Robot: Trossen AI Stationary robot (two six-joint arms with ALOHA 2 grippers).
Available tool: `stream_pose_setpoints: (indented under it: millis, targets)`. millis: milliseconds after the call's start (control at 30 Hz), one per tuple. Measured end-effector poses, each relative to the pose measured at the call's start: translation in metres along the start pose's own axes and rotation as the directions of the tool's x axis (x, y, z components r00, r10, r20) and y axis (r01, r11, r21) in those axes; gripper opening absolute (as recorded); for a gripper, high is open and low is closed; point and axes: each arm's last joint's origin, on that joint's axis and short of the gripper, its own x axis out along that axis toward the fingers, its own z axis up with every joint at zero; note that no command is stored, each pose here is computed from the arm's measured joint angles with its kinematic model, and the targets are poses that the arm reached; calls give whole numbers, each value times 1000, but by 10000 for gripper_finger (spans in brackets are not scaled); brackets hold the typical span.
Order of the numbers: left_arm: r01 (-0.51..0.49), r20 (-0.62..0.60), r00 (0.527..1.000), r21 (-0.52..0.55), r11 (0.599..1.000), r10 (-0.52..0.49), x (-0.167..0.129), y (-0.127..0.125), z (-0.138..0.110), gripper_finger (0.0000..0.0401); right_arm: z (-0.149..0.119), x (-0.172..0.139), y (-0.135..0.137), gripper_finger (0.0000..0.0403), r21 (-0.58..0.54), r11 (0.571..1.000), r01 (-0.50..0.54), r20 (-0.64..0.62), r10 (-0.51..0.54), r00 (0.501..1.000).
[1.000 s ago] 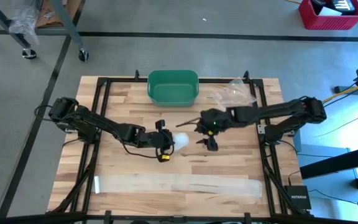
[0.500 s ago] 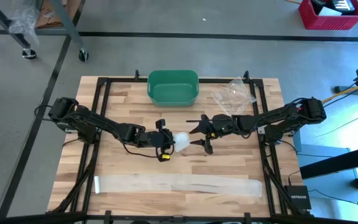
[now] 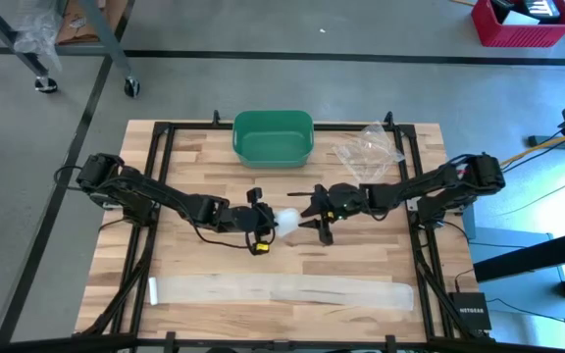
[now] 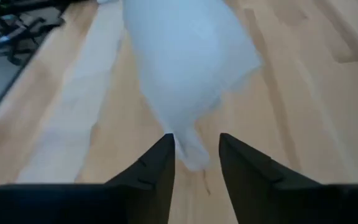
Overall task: Roll bandage
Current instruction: Roll the top white bandage
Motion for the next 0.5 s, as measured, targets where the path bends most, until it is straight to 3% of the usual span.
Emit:
stream_pose_setpoints:
  millis: [233,433,500]
  targets:
    - [3,9,1000,2,1000,-3,0,-1,1,54,3,7,1,119,-18,998,-67,67,68,995]
    - [10,8,1000,37,999,-10,-1,-3,1,54,5,7,10,16,-72,993,-91,78,96,992]
    - [14,8,1000,45,999,-14,-2,-4,0,54,10,5,17,13,-98,990,-104,79,112,991]
